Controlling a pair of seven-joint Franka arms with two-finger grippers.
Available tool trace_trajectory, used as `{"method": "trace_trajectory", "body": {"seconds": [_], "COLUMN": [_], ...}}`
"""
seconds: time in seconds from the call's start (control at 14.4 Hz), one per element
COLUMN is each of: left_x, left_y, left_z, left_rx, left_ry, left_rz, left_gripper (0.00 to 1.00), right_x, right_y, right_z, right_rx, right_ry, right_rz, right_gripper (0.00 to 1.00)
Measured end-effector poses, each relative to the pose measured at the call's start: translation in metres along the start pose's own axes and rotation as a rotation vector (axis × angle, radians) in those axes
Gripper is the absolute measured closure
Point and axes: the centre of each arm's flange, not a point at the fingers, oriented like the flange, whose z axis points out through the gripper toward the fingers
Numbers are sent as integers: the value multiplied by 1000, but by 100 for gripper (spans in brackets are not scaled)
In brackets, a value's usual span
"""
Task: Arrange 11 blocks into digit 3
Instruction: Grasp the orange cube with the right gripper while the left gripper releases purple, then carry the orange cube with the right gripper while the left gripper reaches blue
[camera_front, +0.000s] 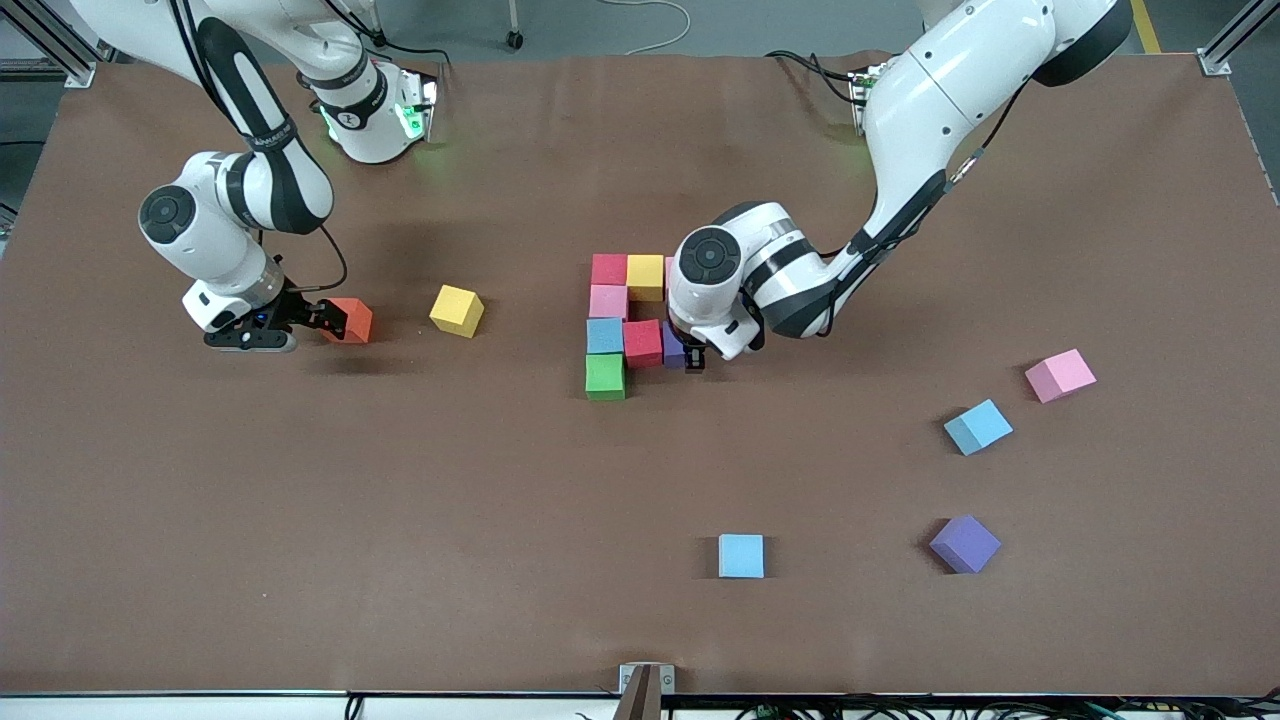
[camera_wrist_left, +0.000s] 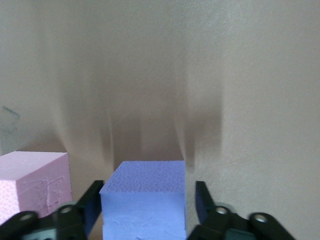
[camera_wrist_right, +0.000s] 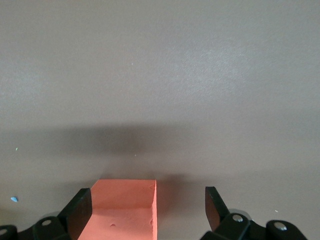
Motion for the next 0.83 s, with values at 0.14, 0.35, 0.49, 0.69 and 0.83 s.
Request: {"method": "trace_trajectory", "body": {"seconds": [0.14,0.35,0.49,0.69,0.83], "left_x": [0,-1,-3,-18,-21], "left_y": [2,6,7,-5,-10], "left_z": [-2,-7,-18,-49,-75], "left_rx": [-4,-11,-20,-33,-56], "left_ry": [-3,-6,-3,4,23], "left_rz": [-2,-6,-4,25,36], "left_gripper": [0,0,0,0,0], "right_x": [0,0,-1,-1,-3], "right_y": [-2,-5,-6,-13,-23], "right_z": [0,0,1,1,3], "right_rx": [1,2,4,25,37], "right_ry": [0,0,-6,-11,-26], "right_rz": [-4,-8,-8,20,19], "right_gripper": [0,0,0,0,0]}}
